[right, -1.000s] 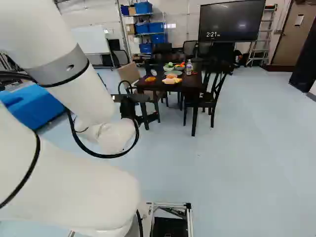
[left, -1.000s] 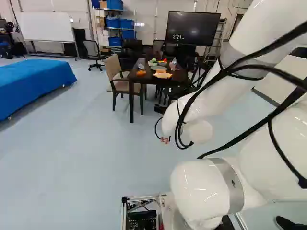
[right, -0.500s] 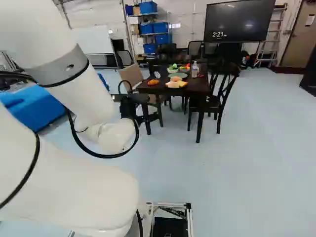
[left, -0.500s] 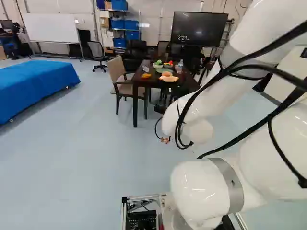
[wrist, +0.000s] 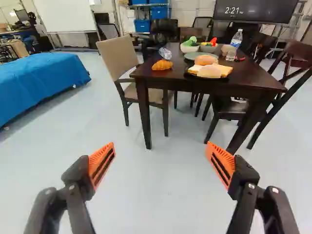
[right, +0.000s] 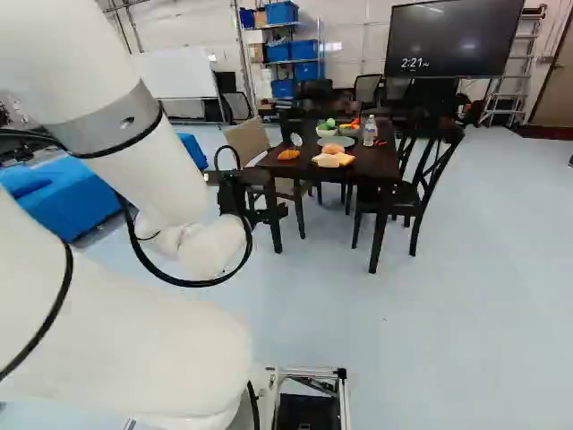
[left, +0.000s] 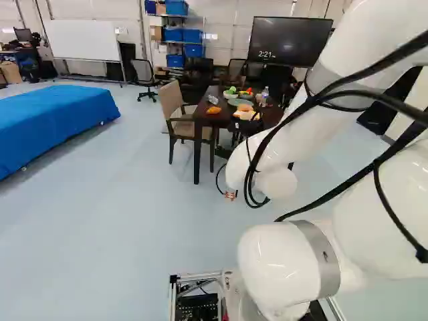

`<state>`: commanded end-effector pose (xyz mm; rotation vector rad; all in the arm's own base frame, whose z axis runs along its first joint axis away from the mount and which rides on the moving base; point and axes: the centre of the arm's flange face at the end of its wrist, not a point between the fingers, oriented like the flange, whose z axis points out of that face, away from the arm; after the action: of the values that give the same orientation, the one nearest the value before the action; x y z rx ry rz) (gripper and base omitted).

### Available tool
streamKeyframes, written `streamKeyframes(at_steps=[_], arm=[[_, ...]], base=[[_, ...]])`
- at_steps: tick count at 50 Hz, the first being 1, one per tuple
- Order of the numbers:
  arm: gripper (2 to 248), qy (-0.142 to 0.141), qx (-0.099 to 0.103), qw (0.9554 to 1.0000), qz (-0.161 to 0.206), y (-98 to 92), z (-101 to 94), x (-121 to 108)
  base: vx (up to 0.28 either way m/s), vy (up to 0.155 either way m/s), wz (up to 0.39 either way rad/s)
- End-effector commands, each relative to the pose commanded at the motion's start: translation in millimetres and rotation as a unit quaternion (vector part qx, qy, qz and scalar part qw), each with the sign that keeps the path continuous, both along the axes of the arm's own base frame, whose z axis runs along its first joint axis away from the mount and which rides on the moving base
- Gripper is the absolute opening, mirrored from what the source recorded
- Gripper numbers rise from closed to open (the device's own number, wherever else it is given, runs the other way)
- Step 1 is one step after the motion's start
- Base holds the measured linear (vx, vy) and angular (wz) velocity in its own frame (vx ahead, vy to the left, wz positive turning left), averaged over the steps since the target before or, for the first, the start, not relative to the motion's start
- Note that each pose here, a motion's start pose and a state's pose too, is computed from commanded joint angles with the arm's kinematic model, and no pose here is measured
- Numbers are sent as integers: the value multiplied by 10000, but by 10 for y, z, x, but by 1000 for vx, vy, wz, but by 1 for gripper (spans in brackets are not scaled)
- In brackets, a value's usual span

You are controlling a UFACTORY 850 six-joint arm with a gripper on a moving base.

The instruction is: Move the croissant to the empty plate

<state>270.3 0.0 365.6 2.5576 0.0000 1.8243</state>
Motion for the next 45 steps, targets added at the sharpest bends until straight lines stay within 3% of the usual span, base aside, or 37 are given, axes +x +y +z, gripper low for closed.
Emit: streamKeyframes(at_steps=[45], arm=[[247,0,0,10000,0,0,0,0]], base=[[184,49,-23]])
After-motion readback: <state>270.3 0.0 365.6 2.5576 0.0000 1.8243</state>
